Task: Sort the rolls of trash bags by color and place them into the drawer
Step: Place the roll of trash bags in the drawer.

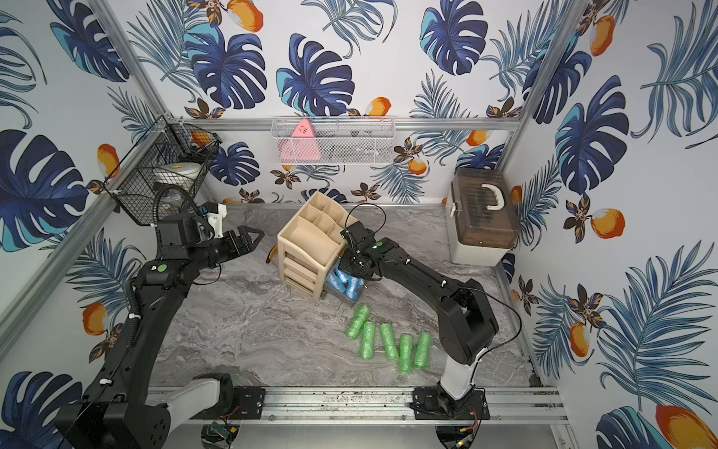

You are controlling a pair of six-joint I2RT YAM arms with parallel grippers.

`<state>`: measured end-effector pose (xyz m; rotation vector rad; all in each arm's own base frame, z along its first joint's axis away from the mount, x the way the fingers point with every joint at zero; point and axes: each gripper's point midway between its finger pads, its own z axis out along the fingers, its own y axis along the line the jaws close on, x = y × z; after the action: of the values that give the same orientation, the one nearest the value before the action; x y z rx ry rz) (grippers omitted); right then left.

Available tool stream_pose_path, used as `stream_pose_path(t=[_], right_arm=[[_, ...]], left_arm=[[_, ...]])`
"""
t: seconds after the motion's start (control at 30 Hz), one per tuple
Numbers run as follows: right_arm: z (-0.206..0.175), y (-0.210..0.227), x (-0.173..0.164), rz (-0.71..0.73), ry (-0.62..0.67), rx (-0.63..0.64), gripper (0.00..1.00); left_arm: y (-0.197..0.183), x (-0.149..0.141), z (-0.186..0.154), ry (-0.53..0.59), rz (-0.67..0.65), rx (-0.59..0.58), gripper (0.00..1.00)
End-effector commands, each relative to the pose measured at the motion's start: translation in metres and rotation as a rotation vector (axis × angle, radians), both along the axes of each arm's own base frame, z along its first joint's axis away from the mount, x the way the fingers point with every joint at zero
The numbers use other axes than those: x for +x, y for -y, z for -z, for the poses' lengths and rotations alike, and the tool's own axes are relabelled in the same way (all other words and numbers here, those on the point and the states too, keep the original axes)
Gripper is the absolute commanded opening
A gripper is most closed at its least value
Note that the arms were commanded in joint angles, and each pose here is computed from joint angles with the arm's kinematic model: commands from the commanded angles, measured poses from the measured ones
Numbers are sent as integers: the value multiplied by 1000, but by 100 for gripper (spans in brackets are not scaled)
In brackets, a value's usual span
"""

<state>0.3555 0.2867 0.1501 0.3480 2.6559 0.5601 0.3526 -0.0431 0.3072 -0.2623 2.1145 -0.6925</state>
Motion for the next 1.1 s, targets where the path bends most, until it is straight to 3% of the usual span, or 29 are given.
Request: stream_pose_path(t=[0.0,0.2,0.43,0.7,0.93,1.07], right_arm=[[-28,-5,6,-23,64,31,6],[-49,-24,11,-93,92,51,7],[-44,-32,12,-123,83,56,8],[-69,-32,10,-157,149,87,10],[-111,-14,-3,-207,283,83,23],[-123,6,-16,-252,356,43,27]], left_arm=[[-7,11,-3,24,-8,54,87],[-9,27,1,-1,-9,51,87],[-11,33,-3,8,-17,66,87],[-3,44,9,-53,8,222,87],[9,55,21,-87,35,307,87],[9,62,29,-104,42,316,81]])
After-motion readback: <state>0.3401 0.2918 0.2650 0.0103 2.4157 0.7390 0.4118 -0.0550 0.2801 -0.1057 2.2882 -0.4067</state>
